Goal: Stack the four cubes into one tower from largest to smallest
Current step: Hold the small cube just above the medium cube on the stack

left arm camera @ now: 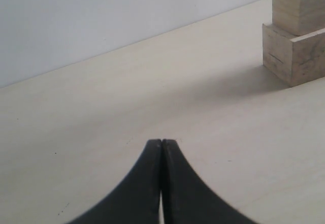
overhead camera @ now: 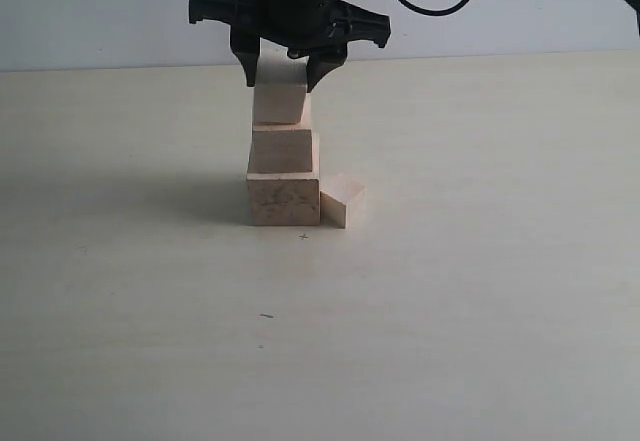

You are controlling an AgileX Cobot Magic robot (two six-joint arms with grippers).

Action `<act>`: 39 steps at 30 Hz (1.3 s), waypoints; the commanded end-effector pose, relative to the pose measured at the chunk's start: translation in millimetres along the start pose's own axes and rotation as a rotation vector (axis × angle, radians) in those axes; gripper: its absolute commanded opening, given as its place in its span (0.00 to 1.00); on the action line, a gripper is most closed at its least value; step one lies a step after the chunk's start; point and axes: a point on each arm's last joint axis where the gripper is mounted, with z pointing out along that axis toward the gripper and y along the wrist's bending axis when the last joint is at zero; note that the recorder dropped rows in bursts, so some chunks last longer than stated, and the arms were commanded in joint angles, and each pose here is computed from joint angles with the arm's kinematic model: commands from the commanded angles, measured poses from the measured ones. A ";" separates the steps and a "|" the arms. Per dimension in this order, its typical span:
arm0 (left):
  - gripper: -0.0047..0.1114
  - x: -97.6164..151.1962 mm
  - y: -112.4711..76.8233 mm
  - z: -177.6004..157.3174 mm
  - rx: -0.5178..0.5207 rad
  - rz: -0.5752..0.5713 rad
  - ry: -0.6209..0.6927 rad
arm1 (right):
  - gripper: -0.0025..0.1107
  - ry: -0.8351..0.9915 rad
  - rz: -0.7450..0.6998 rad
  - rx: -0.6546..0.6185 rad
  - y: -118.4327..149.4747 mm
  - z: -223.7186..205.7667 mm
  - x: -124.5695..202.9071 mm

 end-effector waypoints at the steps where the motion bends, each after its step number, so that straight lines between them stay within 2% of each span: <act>1: 0.04 -2.0 0.6 -0.6 -0.004 0.000 -0.019 | 0.29 -0.020 -0.005 0.006 -1.5 -3.4 -2.8; 12: 0.04 -2.0 0.6 -0.6 -0.004 0.000 -0.019 | 0.29 -0.033 -0.001 -0.015 -0.5 -14.7 -2.6; 39: 0.04 -2.0 0.6 -0.6 -0.004 0.002 -0.019 | 0.29 -0.030 -0.011 0.006 -1.8 -7.4 -3.3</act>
